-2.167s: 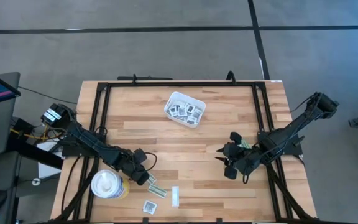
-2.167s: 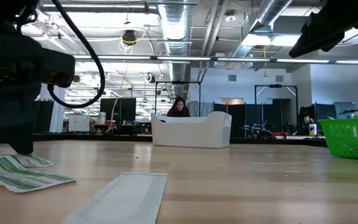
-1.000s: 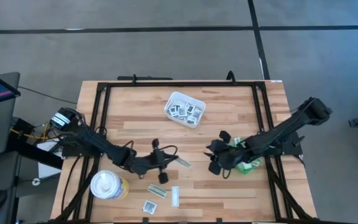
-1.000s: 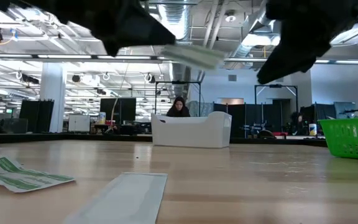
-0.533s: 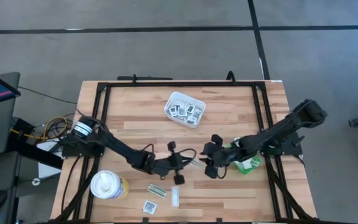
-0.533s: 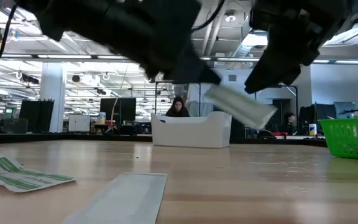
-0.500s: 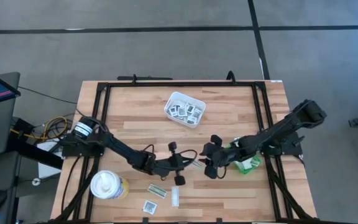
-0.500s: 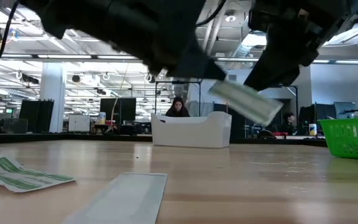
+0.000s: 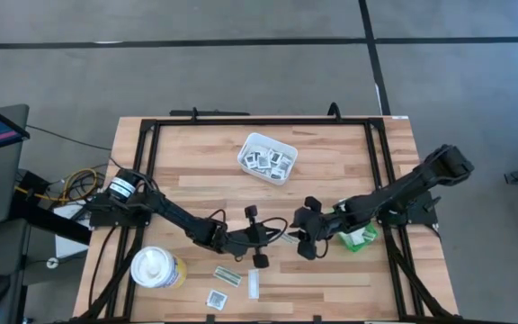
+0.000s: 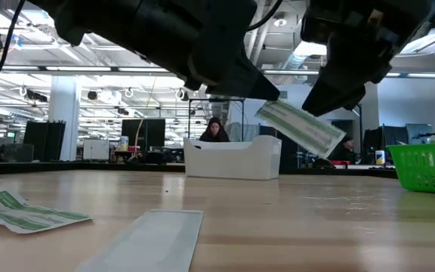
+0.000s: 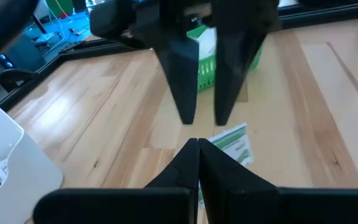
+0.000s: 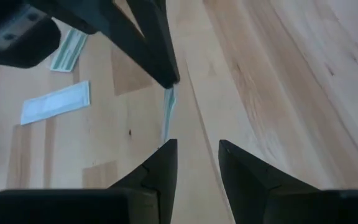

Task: Pick & Place First Aid Supplies
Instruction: Put the bandage pack into the green bin

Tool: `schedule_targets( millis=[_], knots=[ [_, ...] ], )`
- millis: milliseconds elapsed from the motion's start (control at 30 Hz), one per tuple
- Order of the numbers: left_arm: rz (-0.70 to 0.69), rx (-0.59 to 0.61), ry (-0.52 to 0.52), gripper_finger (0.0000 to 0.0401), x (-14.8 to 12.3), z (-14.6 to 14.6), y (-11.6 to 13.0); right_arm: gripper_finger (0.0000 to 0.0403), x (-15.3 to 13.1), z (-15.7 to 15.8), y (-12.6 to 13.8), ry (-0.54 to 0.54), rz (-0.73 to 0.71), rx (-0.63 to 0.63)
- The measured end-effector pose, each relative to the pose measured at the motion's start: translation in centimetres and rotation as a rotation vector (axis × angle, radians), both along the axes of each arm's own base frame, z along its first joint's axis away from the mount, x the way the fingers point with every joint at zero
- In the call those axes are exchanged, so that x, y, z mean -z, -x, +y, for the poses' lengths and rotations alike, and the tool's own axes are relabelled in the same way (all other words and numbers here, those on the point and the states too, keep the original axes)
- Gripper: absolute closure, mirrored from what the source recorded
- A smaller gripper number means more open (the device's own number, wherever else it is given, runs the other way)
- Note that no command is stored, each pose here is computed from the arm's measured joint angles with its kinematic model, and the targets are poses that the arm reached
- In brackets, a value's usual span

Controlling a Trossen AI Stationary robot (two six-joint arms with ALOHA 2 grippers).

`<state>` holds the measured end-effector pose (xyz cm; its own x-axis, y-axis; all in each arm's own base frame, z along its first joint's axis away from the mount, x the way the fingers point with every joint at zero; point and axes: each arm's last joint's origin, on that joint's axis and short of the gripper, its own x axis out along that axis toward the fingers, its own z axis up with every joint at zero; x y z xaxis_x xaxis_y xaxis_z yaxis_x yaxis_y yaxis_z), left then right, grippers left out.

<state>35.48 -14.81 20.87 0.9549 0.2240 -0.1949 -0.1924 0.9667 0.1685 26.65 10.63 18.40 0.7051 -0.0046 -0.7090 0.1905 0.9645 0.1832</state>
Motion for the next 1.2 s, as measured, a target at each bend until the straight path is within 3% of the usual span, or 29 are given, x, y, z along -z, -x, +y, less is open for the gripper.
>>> schedule_targets(
  millis=[567, 733, 867, 1200],
  knots=[
    [-0.071, -0.001, 0.031, 0.0396, -0.7, 0.0, -0.1, 0.0296, 0.4, 0.3, -0.5, 0.008, -0.024, -0.02],
    [-0.073, -0.001, 0.032, 0.0392, -0.7, -0.1, -0.1, 0.0343, 0.6, 0.2, -0.4, 0.01, 0.004, -0.025],
    [-0.074, -0.006, 0.035, 0.0392, -0.7, 0.1, -0.2, 0.0395, 0.7, 0.1, -0.4, -0.018, 0.031, -0.101],
    [-0.074, -0.006, 0.035, 0.0391, -0.7, 0.1, -0.2, 0.04, 1.4, -0.3, 0.9, -0.012, 0.195, -0.097]
  ],
)
